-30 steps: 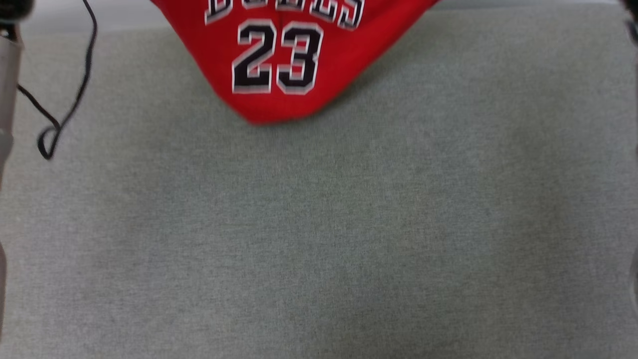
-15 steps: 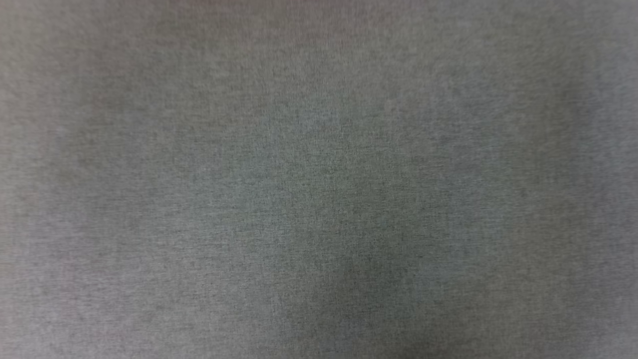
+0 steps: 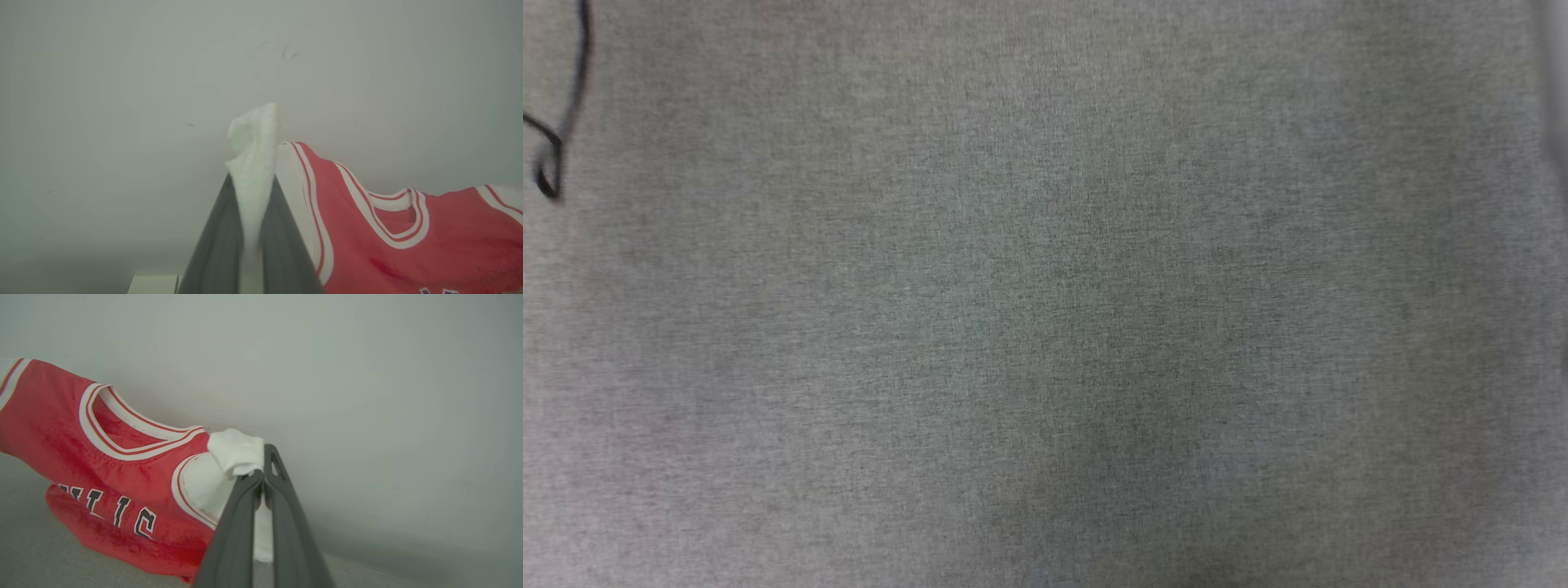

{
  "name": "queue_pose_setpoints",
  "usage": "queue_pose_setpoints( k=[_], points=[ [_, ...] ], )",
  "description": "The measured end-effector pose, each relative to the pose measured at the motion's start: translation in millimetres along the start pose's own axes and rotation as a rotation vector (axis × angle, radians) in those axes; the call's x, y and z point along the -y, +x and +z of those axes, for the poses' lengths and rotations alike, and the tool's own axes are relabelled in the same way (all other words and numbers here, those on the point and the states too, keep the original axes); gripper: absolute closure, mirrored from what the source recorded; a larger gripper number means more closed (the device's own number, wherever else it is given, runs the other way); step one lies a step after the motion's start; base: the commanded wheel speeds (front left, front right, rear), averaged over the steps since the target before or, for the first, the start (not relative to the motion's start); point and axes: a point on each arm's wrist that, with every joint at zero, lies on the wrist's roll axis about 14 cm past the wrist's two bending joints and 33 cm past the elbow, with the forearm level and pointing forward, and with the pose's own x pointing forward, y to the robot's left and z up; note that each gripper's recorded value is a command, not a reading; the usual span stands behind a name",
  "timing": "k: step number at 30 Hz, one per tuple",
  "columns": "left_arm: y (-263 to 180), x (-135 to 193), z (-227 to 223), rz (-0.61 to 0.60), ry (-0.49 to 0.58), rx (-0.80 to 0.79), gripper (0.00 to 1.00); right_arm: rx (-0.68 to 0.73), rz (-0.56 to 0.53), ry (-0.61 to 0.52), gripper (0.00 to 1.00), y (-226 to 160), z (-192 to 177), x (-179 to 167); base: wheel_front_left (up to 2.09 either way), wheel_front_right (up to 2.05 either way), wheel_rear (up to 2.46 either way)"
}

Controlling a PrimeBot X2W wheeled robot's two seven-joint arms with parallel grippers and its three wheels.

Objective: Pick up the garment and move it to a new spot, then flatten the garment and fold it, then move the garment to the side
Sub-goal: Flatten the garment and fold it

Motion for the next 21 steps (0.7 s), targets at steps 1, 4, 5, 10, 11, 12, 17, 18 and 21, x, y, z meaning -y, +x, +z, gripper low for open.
queue_pose_setpoints(
  k=[1, 4, 5, 10, 11, 12, 17, 18, 21],
  points=[
    [-6.2, -3.4, -6.2, 0.008, -0.009, -0.009, 1.0, -0.02, 0.009, 0.001, 1.0, -5.0, -9.1, -3.2, 0.0, 0.0, 0.0],
    [-27.0, -14.4, -17.9, 0.033, -0.036, -0.02, 1.0, -0.052, 0.029, 0.011, 1.0, -23.5, -28.4, -8.5, 0.0, 0.0, 0.0],
    [-35.3, -15.7, -22.1, 0.034, -0.041, -0.026, 1.0, -0.059, 0.033, 0.023, 1.0, -31.3, -34.3, -9.6, 0.0, 0.0, 0.0],
    [-88.6, -19.3, -46.5, 0.046, -0.083, -0.076, 1.0, -0.113, 0.048, 0.078, 1.0, -82.2, -70.7, -15.2, 0.0, 0.0, 0.0],
    [-100.4, -19.3, -49.7, 0.051, -0.092, -0.082, 1.0, -0.122, 0.05, 0.086, 1.0, -93.4, -76.4, -16.5, 0.0, 0.0, 0.0],
    [-112.4, -19.3, -53.7, 0.054, -0.099, -0.092, 1.0, -0.125, 0.048, 0.097, 1.0, -104.2, -80.5, -17.2, 0.0, 0.0, 0.0],
    [-174.5, -15.0, -66.4, 0.076, -0.095, -0.135, 1.0, -0.162, 0.026, 0.16, 1.0, -160.4, -102.1, -20.8, 0.0, 0.0, 0.0],
    [-188.3, -14.2, -69.7, 0.082, -0.096, -0.148, 1.0, -0.171, 0.021, 0.173, 1.0, -171.8, -106.0, -22.4, 0.0, 0.0, 0.0],
    [-227.9, -9.7, -74.2, 0.105, -0.097, -0.175, 1.0, -0.201, -0.005, 0.21, 1.0, -205.9, -116.3, -25.1, 0.0, 0.0, 0.0]
  ],
)
